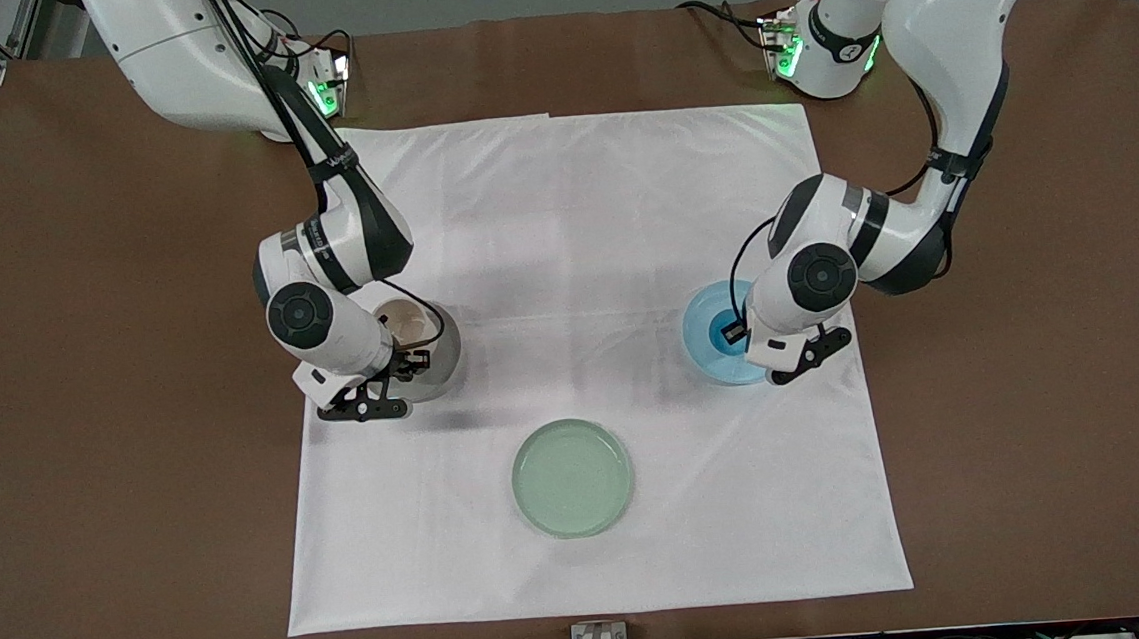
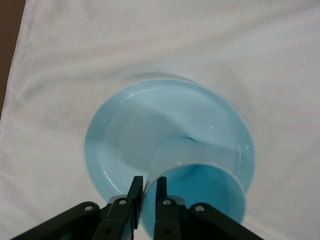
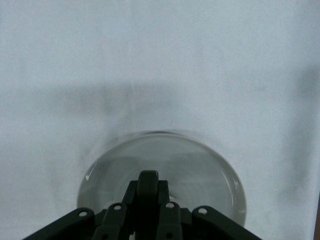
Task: Place blue cup in blue plate and white mug in gray plate
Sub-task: 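Lower the cup onto the blue plate while the right gripper lowers the mug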
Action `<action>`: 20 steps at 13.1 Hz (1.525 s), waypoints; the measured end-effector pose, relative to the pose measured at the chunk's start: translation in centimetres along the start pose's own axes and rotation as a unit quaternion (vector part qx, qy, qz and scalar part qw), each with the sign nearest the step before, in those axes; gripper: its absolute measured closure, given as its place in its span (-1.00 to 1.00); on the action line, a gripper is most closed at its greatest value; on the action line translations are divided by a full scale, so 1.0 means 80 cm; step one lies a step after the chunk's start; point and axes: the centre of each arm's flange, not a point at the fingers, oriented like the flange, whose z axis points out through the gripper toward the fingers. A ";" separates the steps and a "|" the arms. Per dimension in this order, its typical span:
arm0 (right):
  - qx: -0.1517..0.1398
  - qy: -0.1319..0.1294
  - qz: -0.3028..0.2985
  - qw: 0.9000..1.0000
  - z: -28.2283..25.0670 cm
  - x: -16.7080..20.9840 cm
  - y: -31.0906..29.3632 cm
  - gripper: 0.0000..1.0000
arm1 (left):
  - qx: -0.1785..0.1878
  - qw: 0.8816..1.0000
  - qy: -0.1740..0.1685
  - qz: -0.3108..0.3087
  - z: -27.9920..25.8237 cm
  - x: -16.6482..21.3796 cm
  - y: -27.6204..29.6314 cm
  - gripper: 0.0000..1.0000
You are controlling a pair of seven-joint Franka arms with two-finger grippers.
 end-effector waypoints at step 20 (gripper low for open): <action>0.025 -0.066 0.022 0.997 -0.344 -0.077 0.271 -1.00 | -0.006 0.982 0.121 0.144 -0.462 0.074 -0.287 -1.00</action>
